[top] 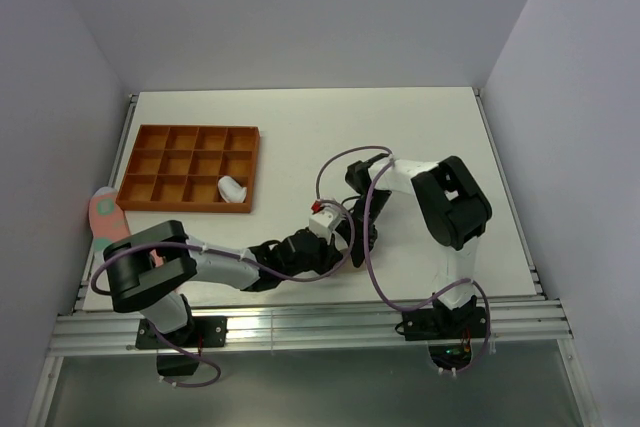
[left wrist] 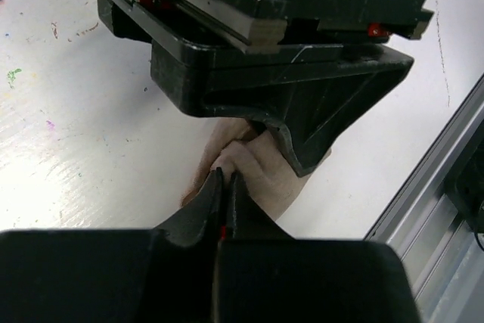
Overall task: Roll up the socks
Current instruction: Roll the sock at the center of the board.
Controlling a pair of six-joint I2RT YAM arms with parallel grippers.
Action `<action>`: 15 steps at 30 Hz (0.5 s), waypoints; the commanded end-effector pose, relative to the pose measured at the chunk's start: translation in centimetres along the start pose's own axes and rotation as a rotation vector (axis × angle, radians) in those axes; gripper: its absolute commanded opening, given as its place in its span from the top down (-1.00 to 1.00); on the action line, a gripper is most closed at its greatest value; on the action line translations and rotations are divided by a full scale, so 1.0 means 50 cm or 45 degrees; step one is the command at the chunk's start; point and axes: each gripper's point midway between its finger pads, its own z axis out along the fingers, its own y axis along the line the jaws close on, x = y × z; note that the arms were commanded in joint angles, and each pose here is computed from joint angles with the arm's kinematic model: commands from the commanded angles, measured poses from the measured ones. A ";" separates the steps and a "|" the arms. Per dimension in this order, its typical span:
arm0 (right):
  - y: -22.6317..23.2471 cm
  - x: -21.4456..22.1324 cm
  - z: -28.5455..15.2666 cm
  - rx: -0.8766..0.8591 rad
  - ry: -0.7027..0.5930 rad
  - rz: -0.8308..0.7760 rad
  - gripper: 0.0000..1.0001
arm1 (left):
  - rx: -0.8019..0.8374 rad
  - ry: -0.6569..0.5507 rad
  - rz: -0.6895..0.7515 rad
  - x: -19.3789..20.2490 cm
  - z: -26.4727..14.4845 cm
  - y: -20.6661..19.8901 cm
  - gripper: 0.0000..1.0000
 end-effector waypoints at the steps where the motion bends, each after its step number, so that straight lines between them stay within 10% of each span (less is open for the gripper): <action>1: -0.070 -0.005 -0.002 0.194 0.003 -0.079 0.38 | -0.036 0.113 -0.054 0.049 0.006 0.009 0.99; 15: -0.090 -0.021 -0.018 0.376 -0.104 -0.078 -0.19 | -0.156 0.356 -0.133 0.168 0.013 0.049 0.99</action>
